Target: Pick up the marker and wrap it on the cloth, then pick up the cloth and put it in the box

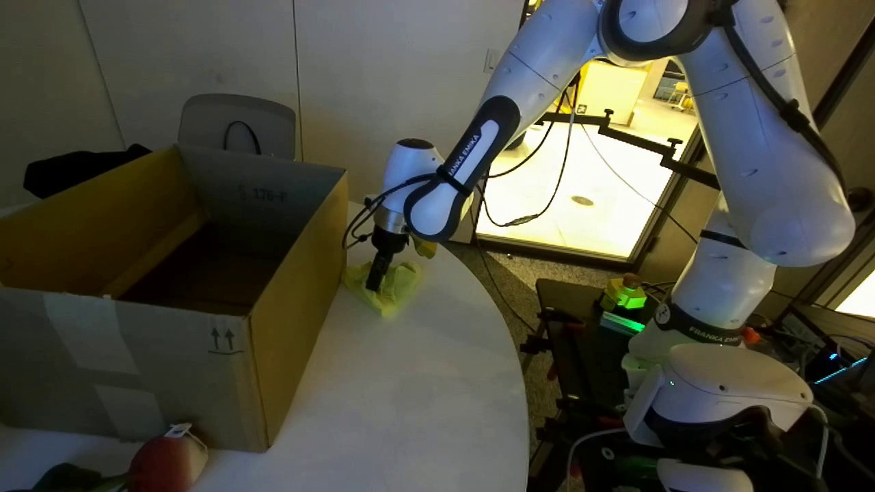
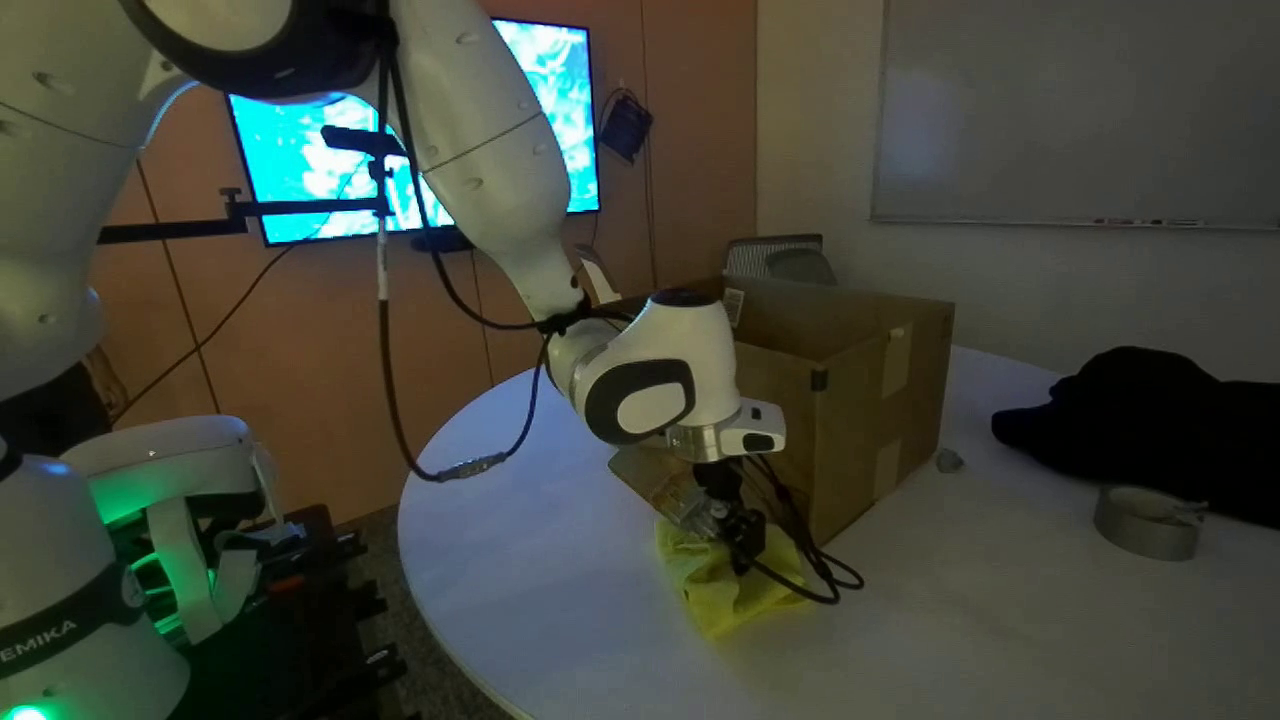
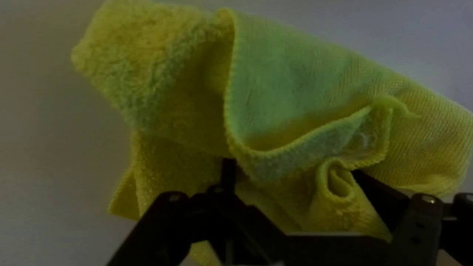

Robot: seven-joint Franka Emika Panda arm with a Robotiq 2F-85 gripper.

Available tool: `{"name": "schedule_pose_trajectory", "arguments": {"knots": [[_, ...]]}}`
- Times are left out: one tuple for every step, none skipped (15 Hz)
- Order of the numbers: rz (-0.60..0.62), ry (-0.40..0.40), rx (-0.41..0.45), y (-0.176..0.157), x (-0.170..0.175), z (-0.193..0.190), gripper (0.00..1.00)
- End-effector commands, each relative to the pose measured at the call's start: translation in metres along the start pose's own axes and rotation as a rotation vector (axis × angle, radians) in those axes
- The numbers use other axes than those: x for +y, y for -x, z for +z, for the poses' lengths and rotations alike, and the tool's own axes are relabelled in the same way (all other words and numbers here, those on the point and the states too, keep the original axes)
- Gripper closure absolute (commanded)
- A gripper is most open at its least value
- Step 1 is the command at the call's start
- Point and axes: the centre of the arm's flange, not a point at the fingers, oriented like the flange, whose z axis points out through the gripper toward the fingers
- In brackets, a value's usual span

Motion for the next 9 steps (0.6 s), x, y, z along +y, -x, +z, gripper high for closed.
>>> {"name": "schedule_pose_trajectory", "arguments": {"knots": [[0.005,-0.013,-0.043,-0.014,0.012,0.002,0.00],[0.012,-0.021,-0.056,-0.013,0.015,-0.005,0.00],[0.009,-0.031,-0.065,-0.012,0.017,-0.011,0.00],[0.014,-0.038,-0.073,-0.012,0.020,-0.016,0.00],[0.017,-0.048,-0.077,-0.011,0.023,-0.022,0.00],[0.006,-0.066,-0.088,-0.010,0.025,-0.027,0.00],[0.001,-0.080,-0.104,-0.010,0.027,-0.032,0.00],[-0.009,-0.096,-0.115,-0.010,0.028,-0.037,0.00],[-0.013,-0.105,-0.121,-0.010,0.030,-0.041,0.00]]}}
